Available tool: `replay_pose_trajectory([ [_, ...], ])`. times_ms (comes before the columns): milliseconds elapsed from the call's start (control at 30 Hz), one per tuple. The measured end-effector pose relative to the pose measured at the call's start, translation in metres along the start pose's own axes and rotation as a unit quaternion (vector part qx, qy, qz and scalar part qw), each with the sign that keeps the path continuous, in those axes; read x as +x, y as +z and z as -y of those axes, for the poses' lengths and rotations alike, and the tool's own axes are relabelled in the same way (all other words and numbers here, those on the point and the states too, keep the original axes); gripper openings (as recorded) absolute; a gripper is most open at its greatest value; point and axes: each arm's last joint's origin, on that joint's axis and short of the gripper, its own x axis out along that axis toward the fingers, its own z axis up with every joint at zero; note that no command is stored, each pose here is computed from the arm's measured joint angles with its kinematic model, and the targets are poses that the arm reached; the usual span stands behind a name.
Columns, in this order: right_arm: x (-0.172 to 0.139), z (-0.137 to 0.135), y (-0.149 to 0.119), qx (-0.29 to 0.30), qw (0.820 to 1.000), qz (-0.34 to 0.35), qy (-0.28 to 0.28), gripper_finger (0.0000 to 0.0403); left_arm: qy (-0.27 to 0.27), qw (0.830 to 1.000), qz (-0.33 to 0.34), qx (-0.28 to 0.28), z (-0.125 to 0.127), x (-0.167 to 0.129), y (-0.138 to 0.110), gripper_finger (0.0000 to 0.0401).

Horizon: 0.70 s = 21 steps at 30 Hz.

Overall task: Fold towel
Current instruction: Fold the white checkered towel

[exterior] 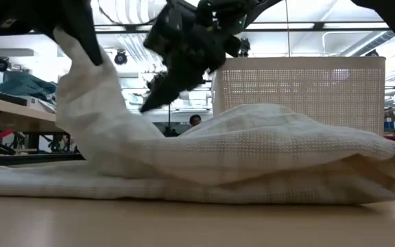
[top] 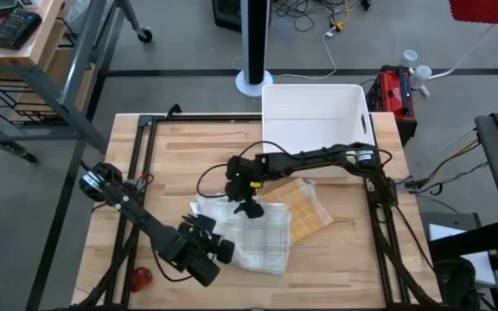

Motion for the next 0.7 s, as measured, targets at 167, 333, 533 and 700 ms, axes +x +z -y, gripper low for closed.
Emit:
replay_pose_trajectory([
  [167,-0.012,0.002,0.021,-0.084,0.995,0.044,0.012,0.0209,-0.005,1.000,0.005,0.002,0.004,-0.001,0.005,0.0004],
  [333,-0.018,0.003,0.035,-0.139,0.988,0.064,0.005,0.0201,-0.012,1.000,0.003,0.011,0.005,-0.002,0.004,0.0004],
  [533,-0.021,0.007,0.038,-0.116,0.991,0.062,-0.017,0.0201,-0.034,0.999,-0.004,0.040,0.009,-0.004,0.000,0.0004],
  [700,-0.013,0.014,0.028,-0.087,0.995,0.043,-0.026,0.0200,-0.054,0.996,-0.013,0.071,0.011,-0.008,-0.007,0.0004],
])
